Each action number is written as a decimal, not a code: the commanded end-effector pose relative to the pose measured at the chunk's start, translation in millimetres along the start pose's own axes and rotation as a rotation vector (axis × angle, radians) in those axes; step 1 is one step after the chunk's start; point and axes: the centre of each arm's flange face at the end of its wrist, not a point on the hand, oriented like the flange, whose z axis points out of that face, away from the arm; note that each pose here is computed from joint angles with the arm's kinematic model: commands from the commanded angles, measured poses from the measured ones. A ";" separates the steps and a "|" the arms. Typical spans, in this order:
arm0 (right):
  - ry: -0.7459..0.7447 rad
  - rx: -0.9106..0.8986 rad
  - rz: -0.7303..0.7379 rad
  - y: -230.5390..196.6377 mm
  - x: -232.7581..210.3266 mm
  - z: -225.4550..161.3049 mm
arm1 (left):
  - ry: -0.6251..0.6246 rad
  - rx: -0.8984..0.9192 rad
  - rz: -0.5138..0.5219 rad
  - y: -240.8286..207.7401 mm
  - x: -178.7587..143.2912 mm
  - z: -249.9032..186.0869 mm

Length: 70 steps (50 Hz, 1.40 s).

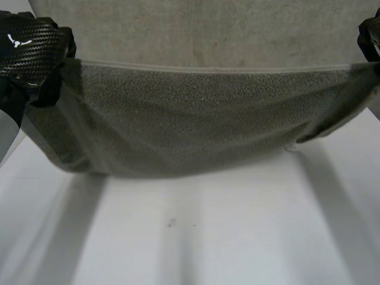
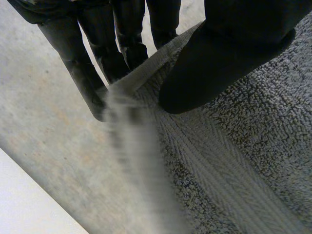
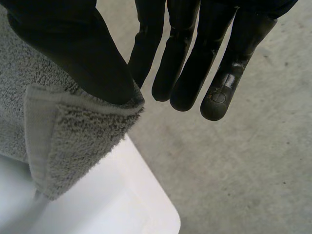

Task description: Fold the towel.

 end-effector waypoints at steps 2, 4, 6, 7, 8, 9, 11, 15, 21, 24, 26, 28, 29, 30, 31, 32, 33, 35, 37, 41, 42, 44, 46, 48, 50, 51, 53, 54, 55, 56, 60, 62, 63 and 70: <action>-0.182 -0.231 -0.096 49.6 -24.7 31.5 | 0.117 -0.250 -0.017 55.1 23.7 18.8; -0.236 -0.306 -0.133 67.2 -40.5 44.5 | 0.158 -0.335 -0.022 84.5 37.1 29.7; -0.264 -0.332 -0.152 74.8 -50.2 52.1 | 0.179 -0.374 -0.020 99.6 43.9 36.1; -0.295 -0.359 -0.171 83.4 -60.6 60.3 | 0.179 -0.375 -0.020 99.8 44.0 36.2; -0.296 -0.359 -0.171 83.5 -60.7 60.4 | 0.195 -0.397 -0.013 110.4 49.0 43.7; -0.322 -0.377 -0.187 90.7 -69.6 68.7 | 0.204 -0.408 -0.006 117.9 52.6 52.0; -0.328 -0.376 -0.207 94.0 -75.9 77.8 | 0.211 -0.403 0.006 121.8 56.2 60.6; -0.196 -0.258 -0.245 86.3 -66.6 115.9 | 0.159 -0.295 0.040 107.3 47.7 98.1; 0.154 0.047 -0.257 31.7 -20.6 147.2 | -0.008 0.021 0.045 42.2 15.9 146.2; 0.379 0.308 -0.196 -15.1 13.5 146.8 | -0.125 0.257 0.032 -6.9 -7.3 162.8; 0.511 0.512 -0.137 -47.8 37.6 130.4 | -0.234 0.438 -0.018 -42.5 -26.8 165.5; 0.526 0.562 -0.118 -54.4 40.0 123.5 | -0.271 0.494 -0.050 -54.6 -34.0 162.6; 0.517 0.573 -0.111 -54.5 38.5 119.6 | -0.271 0.495 -0.050 -54.7 -34.0 162.6; 0.517 0.573 -0.111 -54.5 38.4 119.5 | -0.282 0.507 -0.081 -58.2 -37.5 159.5; 0.490 0.569 -0.113 -52.1 34.4 118.3 | -0.271 0.479 -0.105 -52.6 -36.5 156.0; 0.489 0.569 -0.113 -52.1 34.4 118.2 | -0.271 0.478 -0.105 -52.6 -36.5 155.9; 0.440 0.556 -0.117 -46.0 26.3 120.1 | -0.248 0.434 -0.125 -41.4 -32.6 153.3; 0.387 0.540 -0.116 -39.8 17.3 121.7 | -0.225 0.379 -0.140 -26.6 -27.2 151.1; 0.269 0.484 -0.108 -22.0 -2.4 124.8 | -0.175 0.255 -0.162 9.4 -10.9 144.0; 0.164 0.424 -0.093 -3.8 -22.1 125.7 | -0.123 0.126 -0.166 50.3 8.6 131.1; 0.111 0.391 -0.080 7.7 -32.6 127.1 | -0.092 0.062 -0.167 70.7 19.2 122.6; 0.056 0.357 -0.067 21.4 -44.6 129.5 | -0.055 0.002 -0.165 90.6 30.9 113.3; 0.003 0.313 -0.050 38.2 -57.7 131.1 | -0.022 -0.045 -0.167 107.7 40.8 104.3; -0.092 0.204 -0.026 79.3 -83.4 131.8 | 0.012 -0.078 -0.168 122.3 50.7 95.4; -0.143 0.151 -0.025 99.8 -100.3 130.1 | 0.074 -0.140 -0.171 152.1 70.1 79.3; -0.143 0.150 -0.025 100.0 -100.5 130.1 | 0.075 -0.141 -0.171 152.3 70.2 79.2; -0.234 0.054 -0.046 137.9 -130.9 123.5 | 0.121 -0.191 -0.175 175.3 85.0 64.5; -0.234 0.054 -0.046 138.0 -131.0 123.5 | 0.121 -0.191 -0.176 175.4 85.1 64.4; -0.274 0.014 -0.063 153.1 -144.5 119.4 | 0.135 -0.217 -0.172 184.2 90.1 58.5; -0.300 -0.020 -0.080 165.8 -153.5 116.6 | 0.135 -0.217 -0.172 184.2 90.2 58.4; -0.322 -0.062 -0.078 179.7 -159.9 112.0 | 0.141 -0.281 -0.118 200.9 88.6 45.1; -0.325 -0.073 -0.072 181.9 -160.7 110.0 | 0.136 -0.293 -0.091 203.7 83.6 42.3; -0.331 -0.084 -0.064 183.1 -161.4 108.2 | 0.126 -0.299 -0.066 204.0 77.9 39.3; -0.362 -0.145 -0.032 182.8 -159.1 98.4 | 0.119 -0.308 -0.014 199.2 70.4 26.3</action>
